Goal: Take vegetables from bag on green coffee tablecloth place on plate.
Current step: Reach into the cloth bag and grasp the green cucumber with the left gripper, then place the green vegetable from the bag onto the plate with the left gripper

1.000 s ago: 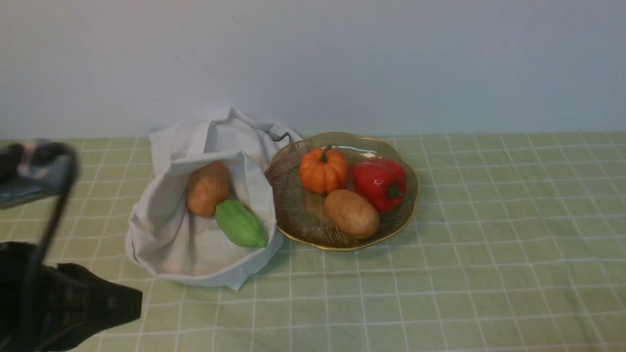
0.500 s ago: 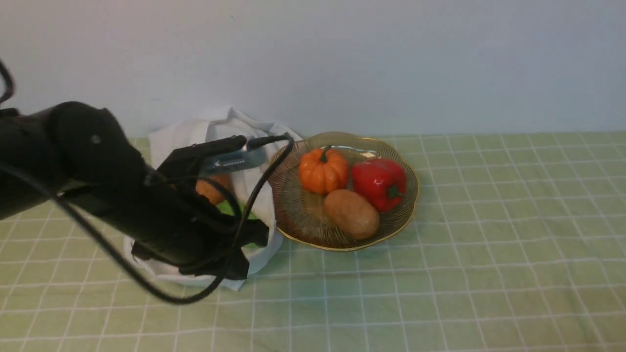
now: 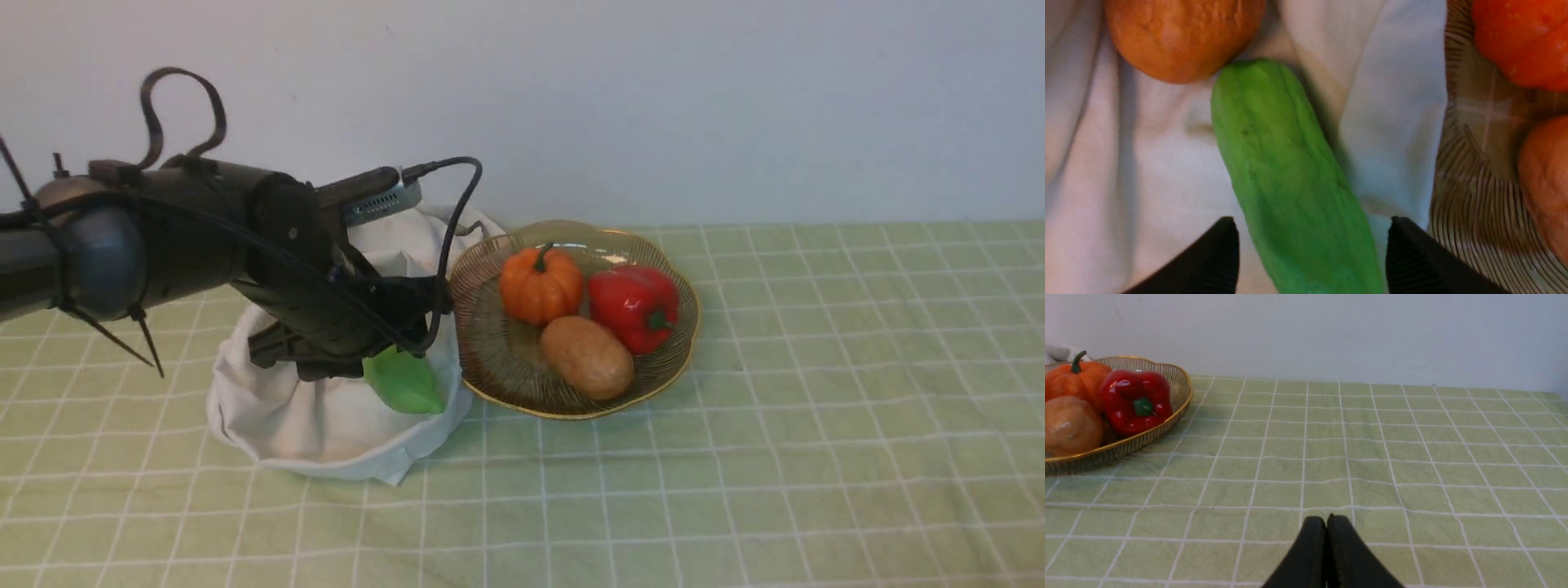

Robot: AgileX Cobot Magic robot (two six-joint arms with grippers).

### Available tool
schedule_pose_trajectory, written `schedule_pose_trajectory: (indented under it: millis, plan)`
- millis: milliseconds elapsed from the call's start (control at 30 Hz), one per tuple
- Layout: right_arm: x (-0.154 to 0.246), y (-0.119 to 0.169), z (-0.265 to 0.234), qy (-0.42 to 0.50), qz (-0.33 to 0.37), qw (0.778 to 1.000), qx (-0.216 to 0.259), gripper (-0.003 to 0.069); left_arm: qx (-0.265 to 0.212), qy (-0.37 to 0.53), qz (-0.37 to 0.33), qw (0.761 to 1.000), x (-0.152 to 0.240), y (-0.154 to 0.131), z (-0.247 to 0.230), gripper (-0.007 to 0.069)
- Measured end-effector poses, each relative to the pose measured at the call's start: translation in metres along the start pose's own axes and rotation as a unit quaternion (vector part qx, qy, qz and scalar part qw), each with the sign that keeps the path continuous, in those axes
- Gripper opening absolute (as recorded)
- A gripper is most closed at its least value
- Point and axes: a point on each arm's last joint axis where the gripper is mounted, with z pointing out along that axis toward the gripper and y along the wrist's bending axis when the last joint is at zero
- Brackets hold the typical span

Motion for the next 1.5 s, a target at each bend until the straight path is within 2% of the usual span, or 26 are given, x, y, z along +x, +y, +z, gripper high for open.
schedule_pose_trajectory:
  millis: [133,433,533,600,800,867,900,1033,1167,1300,1500]
  plan:
    - [0.000,0.000,0.000,0.000,0.000,1.000,0.000,-0.0015,-0.001,-0.008,-0.028,1.000,-0.001,0.001,0.019,0.0499]
    - [0.000,0.000,0.000,0.000,0.000,1.000,0.000,-0.0015,-0.007,-0.006,-0.028,1.000,0.001,0.005,0.041,0.0496]
    - [0.000,0.000,0.000,0.000,0.000,1.000,0.000,-0.0015,-0.020,-0.003,-0.011,1.000,0.003,0.008,0.045,0.0413]
    - [0.000,0.000,0.000,0.000,0.000,1.000,0.000,-0.0015,-0.026,0.001,-0.006,1.000,0.003,0.009,0.045,0.0391]
    - [0.000,0.000,0.000,0.000,0.000,1.000,0.000,-0.0015,-0.074,0.036,0.052,0.995,0.007,0.015,0.025,0.0391]
    - [0.000,0.000,0.000,0.000,0.000,1.000,0.000,-0.0015,-0.082,0.042,0.071,0.993,0.003,0.012,-0.011,0.0391]
    - [0.000,0.000,0.000,0.000,0.000,1.000,0.000,-0.0015,-0.082,0.041,0.071,0.993,0.002,0.011,-0.014,0.0391]
    - [0.000,0.000,0.000,0.000,0.000,1.000,0.000,-0.0015,-0.034,0.008,0.116,0.993,-0.010,-0.012,-0.069,0.0391]
    - [0.000,0.000,0.000,0.000,0.000,1.000,0.000,-0.0015,0.018,0.019,0.174,0.984,-0.011,-0.043,-0.088,0.0391]
    - [0.000,0.000,0.000,0.000,0.000,1.000,0.000,-0.0015,0.040,0.041,0.233,0.971,-0.014,-0.078,-0.071,0.0391]
    - [0.000,0.000,0.000,0.000,0.000,1.000,0.000,-0.0015,0.033,0.067,0.251,0.965,-0.015,-0.101,-0.020,0.0391]
